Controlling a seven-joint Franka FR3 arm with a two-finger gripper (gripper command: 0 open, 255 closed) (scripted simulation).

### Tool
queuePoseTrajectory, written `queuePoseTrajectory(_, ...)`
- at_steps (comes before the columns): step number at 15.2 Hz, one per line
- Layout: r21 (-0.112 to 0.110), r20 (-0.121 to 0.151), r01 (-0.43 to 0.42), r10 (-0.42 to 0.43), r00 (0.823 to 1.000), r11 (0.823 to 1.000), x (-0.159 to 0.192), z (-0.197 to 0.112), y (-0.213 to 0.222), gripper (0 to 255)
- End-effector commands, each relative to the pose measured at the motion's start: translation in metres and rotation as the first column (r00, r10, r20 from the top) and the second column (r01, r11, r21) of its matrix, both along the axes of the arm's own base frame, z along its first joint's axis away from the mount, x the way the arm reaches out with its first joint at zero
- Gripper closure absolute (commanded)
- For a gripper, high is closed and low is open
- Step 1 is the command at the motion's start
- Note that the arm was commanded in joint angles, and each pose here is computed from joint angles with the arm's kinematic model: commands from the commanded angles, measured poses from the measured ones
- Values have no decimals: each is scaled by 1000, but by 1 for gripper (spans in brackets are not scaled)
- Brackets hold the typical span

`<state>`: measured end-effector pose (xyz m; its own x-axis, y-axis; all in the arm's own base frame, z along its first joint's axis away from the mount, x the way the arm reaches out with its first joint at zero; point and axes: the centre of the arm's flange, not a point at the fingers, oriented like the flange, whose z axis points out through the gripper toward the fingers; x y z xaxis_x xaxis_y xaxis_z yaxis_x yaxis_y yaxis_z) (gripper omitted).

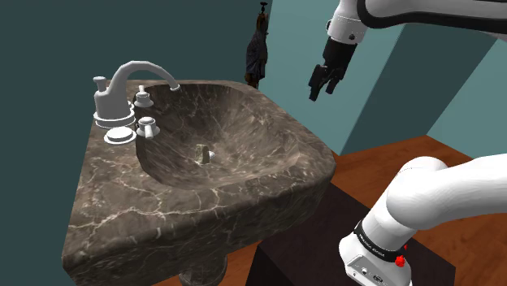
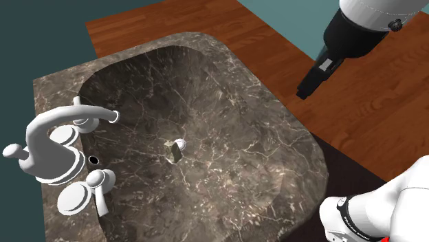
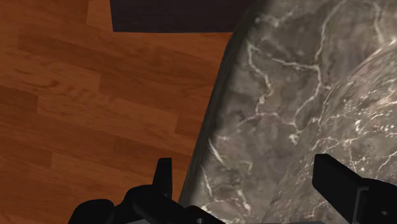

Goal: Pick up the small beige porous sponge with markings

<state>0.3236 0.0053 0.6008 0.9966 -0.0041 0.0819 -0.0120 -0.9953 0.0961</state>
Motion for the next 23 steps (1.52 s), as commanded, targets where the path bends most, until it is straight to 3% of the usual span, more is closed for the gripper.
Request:
queuePoseTrajectory(1,0,0,0,0,1000,1000,0,0,0,0)
queuePoseTrajectory(23,25,101,-116,113,988,993,145,-144,187,0)
